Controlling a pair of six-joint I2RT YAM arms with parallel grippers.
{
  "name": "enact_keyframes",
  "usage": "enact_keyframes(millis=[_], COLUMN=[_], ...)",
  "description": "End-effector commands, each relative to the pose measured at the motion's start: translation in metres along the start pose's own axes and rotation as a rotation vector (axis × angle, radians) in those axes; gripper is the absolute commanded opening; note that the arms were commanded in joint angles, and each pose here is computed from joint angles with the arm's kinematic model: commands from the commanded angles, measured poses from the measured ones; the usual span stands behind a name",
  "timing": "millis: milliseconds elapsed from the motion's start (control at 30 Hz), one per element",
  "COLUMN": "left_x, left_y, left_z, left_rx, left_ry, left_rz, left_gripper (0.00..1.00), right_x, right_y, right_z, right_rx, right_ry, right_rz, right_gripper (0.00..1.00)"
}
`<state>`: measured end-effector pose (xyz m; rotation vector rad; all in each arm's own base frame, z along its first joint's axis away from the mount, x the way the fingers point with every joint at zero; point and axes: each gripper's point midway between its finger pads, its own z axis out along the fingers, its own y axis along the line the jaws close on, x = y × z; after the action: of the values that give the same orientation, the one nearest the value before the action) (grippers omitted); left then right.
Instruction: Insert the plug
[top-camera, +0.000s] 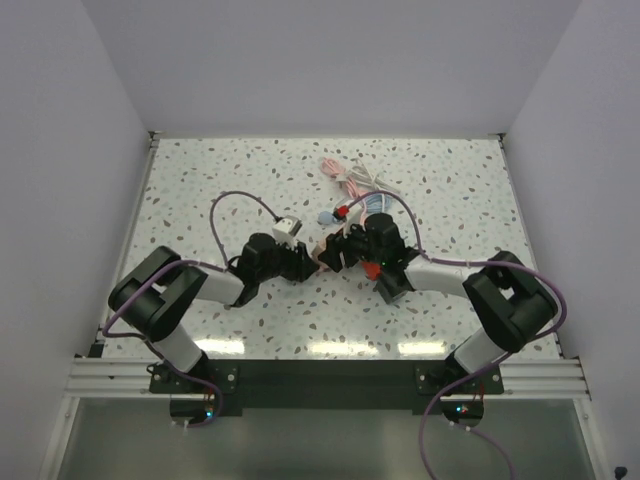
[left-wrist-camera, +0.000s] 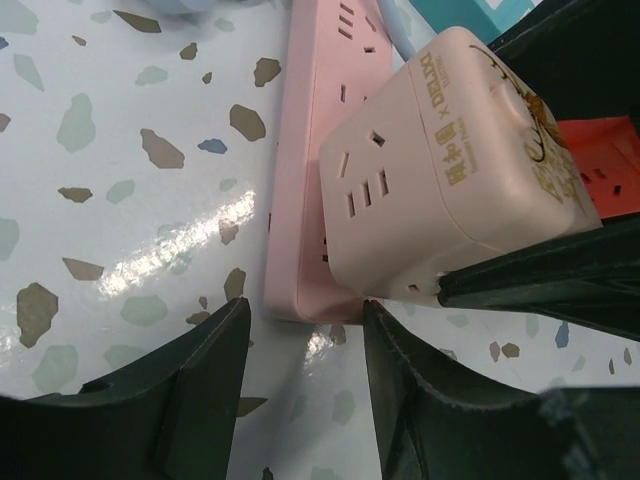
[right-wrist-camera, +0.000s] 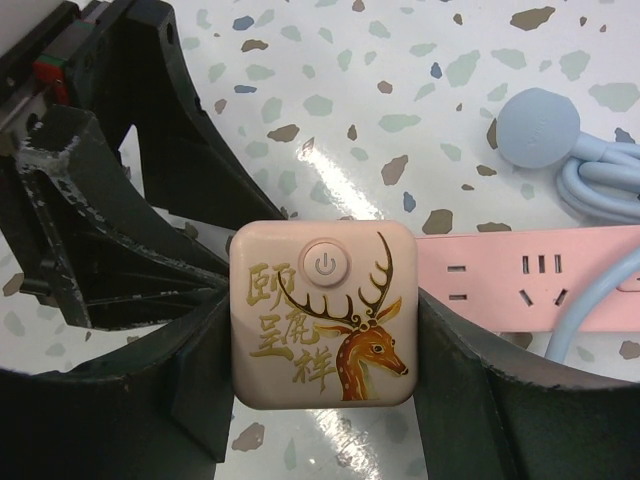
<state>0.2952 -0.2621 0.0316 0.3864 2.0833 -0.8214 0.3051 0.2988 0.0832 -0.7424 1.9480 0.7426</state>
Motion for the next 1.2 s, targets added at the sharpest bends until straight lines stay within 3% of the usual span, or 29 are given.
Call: enact_keyframes(millis=[0, 300, 533, 700, 1167], left_x=[0.018, -0.011, -0.052, -0.079, -0.096], left_y=[0.016, 0.025, 0.033, 0.041, 0.058], left_z=[-0.014, -0.042, -0.066, -0.081, -0.103], left_rx=[-0.061, -0.143, -0.243, -0.276, -0.264], left_ry=[0.036, -0.085, -0.220, -0.286, -0.354], left_rz=[-0.014, -0.013, 0.016, 0.025, 0.008], left_gripper=[0.53, 0.56, 0.81, 0.90, 0.95], right_x=[0.009, 0.028, 0.041, 0.058, 0.114], right_y=[-0.008, -0.008, -0.005, -0.007, -0.010], right_z=[0.010, 0.015, 0.020, 0.024, 0.004], right_rx=[0.040, 0.074, 0.123, 0.160, 0.252], right_ry=[0.049, 0.114, 0.190, 0.255, 0.330], right_rz=[-0.041, -0.067, -0.110, -0.123, -0.045], right_gripper=[0.00, 0.00, 0.00, 0.00, 0.00])
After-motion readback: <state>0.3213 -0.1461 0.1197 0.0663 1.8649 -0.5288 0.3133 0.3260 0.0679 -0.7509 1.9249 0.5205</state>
